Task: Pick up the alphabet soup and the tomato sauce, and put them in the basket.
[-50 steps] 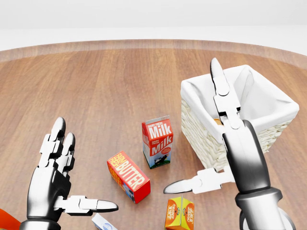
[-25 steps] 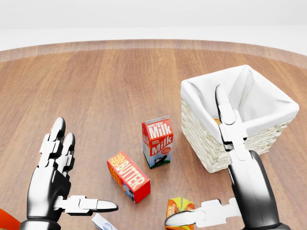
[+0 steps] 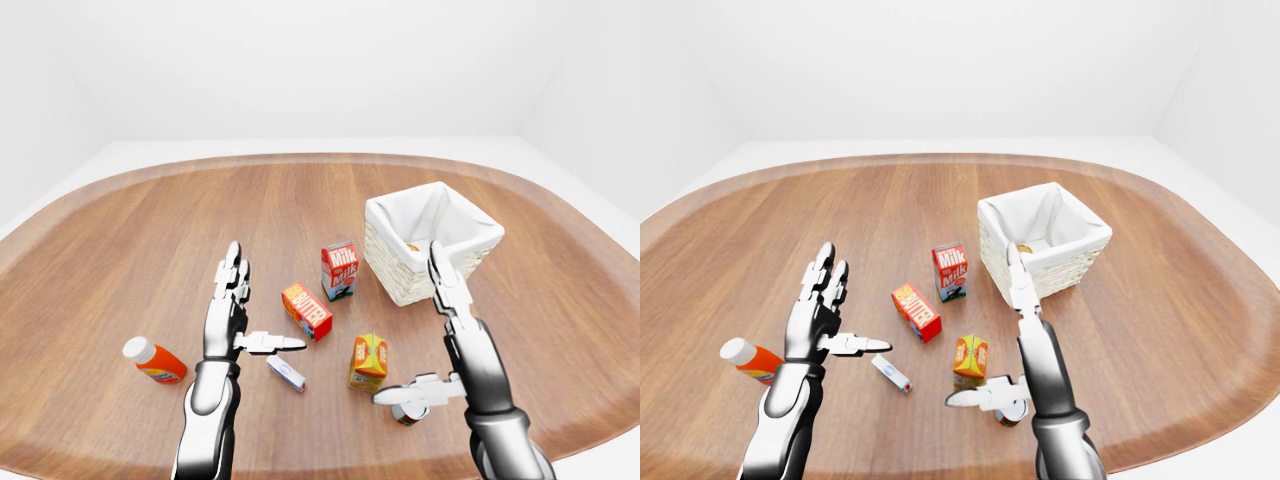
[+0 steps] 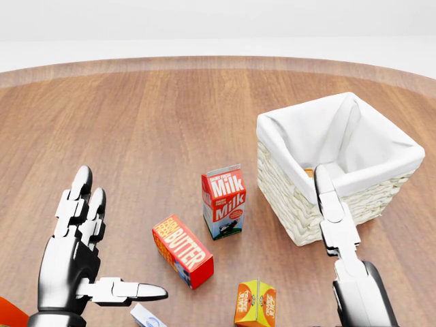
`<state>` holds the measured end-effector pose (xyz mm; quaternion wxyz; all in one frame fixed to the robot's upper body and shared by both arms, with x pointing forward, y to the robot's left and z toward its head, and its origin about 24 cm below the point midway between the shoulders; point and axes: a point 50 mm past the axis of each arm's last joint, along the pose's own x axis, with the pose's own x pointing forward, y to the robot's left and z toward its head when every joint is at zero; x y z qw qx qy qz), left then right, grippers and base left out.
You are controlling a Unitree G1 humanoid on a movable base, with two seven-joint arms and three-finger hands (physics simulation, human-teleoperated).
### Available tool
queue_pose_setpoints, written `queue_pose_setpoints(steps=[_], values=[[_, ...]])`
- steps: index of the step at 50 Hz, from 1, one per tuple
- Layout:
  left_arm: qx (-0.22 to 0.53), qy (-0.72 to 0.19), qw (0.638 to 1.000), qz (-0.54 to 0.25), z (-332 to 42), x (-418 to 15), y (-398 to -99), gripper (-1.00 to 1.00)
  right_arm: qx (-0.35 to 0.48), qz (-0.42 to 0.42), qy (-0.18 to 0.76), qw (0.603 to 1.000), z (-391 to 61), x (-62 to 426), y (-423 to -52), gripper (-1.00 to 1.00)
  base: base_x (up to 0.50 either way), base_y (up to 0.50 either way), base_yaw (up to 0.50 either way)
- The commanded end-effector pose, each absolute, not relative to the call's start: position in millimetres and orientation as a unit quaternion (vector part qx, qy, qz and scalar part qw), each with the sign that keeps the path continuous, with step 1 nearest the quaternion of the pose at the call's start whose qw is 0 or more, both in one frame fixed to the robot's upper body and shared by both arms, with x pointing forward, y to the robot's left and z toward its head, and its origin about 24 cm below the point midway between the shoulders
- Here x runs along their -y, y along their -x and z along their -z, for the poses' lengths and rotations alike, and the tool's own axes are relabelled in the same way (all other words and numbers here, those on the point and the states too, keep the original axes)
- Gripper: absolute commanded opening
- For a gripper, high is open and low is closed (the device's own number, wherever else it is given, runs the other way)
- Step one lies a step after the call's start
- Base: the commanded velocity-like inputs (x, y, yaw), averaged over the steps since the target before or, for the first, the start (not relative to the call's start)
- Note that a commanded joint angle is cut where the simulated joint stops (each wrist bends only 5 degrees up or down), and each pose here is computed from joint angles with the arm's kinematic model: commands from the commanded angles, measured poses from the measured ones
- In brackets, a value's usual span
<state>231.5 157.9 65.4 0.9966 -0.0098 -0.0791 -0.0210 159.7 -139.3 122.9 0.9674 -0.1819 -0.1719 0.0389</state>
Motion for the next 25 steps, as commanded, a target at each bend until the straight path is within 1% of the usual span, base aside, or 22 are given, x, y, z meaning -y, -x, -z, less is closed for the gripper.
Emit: queue_pose_setpoints(steps=[1, 5, 7, 12, 25], values=[[0.078, 0.014, 0.997, 0.019, -65, -159, -232, 1.0, 0.126, -0.033, 0.178, 0.975, -106, 139, -149, 1.0, 0.0, 0.0, 0.0], [0.081, 0.014, 0.996, 0.018, -66, -159, -232, 1.0, 0.128, -0.034, 0.181, 0.975, -108, 139, -145, 1.0, 0.0, 0.0, 0.0], [0.077, 0.014, 0.997, 0.018, -64, -159, -232, 1.0, 0.146, -0.035, 0.181, 0.972, -118, 140, -142, 1.0, 0.0, 0.0, 0.0], [0.083, 0.015, 0.996, 0.016, -67, -159, -233, 1.0, 0.155, -0.036, 0.184, 0.97, -123, 139, -139, 1.0, 0.0, 0.0, 0.0], [0.081, 0.015, 0.996, 0.018, -66, -159, -232, 1.0, 0.134, -0.03, 0.19, 0.972, -122, 142, -125, 1.0, 0.0, 0.0, 0.0]])
